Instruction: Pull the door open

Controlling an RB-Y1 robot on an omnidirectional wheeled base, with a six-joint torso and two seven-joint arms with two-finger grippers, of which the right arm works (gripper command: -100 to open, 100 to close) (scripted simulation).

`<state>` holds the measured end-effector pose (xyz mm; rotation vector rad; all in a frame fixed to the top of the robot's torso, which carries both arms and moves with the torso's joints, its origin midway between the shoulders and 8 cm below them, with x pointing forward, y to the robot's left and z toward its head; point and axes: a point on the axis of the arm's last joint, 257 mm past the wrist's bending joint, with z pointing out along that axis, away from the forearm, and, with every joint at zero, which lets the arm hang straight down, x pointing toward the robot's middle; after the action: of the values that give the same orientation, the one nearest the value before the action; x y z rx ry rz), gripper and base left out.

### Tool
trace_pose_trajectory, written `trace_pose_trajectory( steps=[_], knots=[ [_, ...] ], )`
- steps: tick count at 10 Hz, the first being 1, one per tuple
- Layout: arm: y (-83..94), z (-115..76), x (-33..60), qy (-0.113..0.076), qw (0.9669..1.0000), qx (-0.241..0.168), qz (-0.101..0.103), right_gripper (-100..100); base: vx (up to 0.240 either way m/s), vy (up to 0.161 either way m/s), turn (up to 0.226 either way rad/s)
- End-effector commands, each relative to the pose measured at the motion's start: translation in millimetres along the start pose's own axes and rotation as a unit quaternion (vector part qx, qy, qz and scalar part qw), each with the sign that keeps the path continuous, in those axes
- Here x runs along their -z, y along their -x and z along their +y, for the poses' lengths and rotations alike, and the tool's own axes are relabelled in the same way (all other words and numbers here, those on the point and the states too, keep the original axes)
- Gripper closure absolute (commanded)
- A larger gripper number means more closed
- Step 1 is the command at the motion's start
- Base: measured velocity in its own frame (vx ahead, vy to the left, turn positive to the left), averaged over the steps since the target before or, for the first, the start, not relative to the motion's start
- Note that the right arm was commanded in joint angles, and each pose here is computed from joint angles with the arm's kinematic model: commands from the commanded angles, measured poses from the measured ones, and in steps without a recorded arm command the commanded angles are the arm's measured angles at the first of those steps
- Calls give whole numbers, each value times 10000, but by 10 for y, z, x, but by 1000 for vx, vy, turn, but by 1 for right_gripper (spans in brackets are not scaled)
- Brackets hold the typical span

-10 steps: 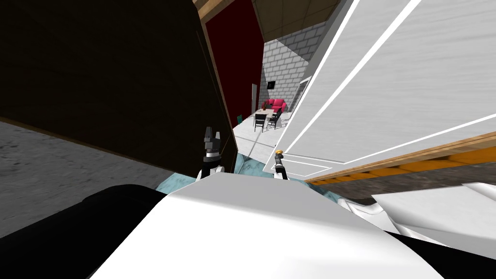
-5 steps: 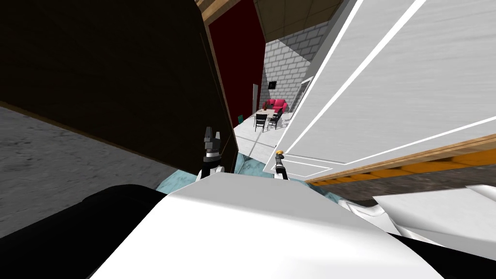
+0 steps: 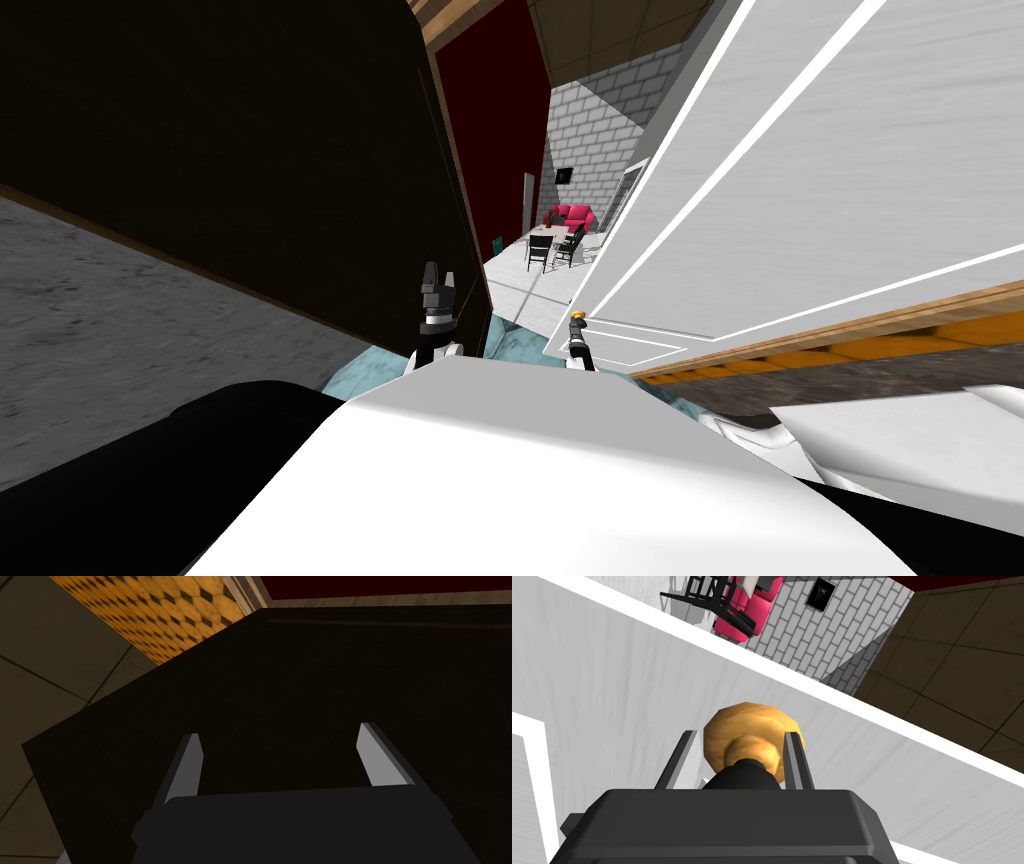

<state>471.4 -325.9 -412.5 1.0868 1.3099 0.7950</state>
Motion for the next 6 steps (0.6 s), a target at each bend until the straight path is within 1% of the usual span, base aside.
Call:
trace_pose_trajectory(
  steps=[1,2,3,5,6],
  knots=[
    [263,-82,12,-42,9997,-175,-180,100,-37,1,28],
    [263,-82,12,-41,9996,-218,-180,100,-24,6,60],
    [278,-89,13,-44,9990,-399,-189,100,-22,-2,3],
    [278,-89,13,-43,9989,-423,-189,100,-13,-9,13],
    [292,-96,14,-43,9978,-629,-199,100,-2,-13,26]
  ],
)
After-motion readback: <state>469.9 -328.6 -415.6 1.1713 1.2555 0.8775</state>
